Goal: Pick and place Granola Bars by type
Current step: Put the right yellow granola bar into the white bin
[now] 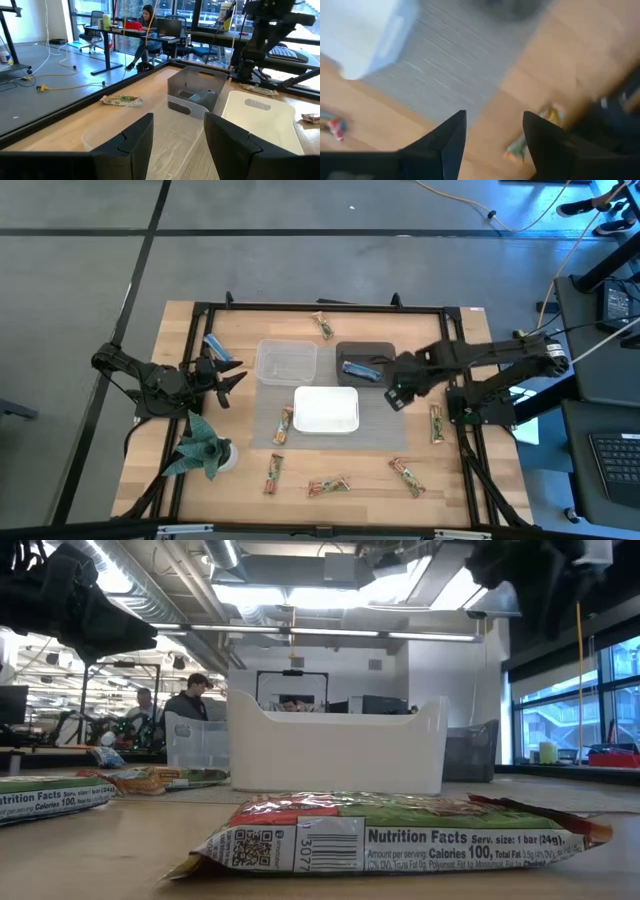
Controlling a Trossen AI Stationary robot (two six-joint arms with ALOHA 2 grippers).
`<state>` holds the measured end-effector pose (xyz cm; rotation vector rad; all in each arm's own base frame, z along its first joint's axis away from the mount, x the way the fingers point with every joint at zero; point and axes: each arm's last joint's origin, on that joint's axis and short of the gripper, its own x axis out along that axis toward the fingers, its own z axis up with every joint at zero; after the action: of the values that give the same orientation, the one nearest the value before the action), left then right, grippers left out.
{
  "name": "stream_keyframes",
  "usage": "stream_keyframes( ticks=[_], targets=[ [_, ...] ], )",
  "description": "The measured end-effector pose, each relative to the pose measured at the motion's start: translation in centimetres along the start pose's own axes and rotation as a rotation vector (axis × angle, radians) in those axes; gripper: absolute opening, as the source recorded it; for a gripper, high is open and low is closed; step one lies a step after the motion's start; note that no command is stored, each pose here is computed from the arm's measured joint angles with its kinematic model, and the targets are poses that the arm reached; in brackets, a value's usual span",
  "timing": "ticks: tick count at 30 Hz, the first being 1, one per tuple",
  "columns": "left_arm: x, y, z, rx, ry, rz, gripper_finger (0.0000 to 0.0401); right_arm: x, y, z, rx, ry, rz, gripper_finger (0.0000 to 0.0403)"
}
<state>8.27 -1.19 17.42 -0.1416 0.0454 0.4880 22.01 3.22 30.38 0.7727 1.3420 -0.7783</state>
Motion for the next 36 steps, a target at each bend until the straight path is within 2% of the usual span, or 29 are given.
stream_keyframes(
  ticks=[6, 10, 14, 19, 25, 28, 31, 36],
  targets=[
    [0.0, 0.0, 0.1, -0.008, -0.005, -0.001, 0.0169, 0.5, 0.8, -3.1, 0.041, 0.017, -0.024, 0.0198],
    [0.0, 0.0, 0.1, -0.007, -0.004, -0.001, 0.0169, 1.6, 0.7, -4.5, 0.099, 0.029, -0.067, 0.0198],
    [0.0, 0.0, 0.1, -0.007, -0.005, -0.001, 0.0169, 3.2, 0.3, -5.5, 0.097, 0.059, -0.128, 0.0203],
    [0.0, 0.0, 0.1, -0.006, -0.007, 0.009, 0.0169, 6.2, -1.4, -6.4, 0.205, 0.068, -0.257, 0.022],
    [0.0, 0.0, 0.1, -0.006, -0.007, 0.009, 0.0169, 8.7, -3.1, -7.1, 0.34, 0.136, -0.36, 0.0225],
    [0.0, 0.1, 0.1, -0.006, -0.01, 0.024, 0.0169, 9.7, -3.2, -7.2, 0.366, 0.151, -0.349, 0.0225],
    [0.0, 0.1, 0.1, -0.007, -0.015, 0.047, 0.0169, 10.4, -3.0, -7.2, 0.322, 0.146, -0.301, 0.0225],
    [0.0, 0.1, 0.1, -0.008, -0.016, 0.052, 0.0169, 10.9, -3.1, -7.3, 0.315, 0.155, -0.288, 0.0225]
  ],
)
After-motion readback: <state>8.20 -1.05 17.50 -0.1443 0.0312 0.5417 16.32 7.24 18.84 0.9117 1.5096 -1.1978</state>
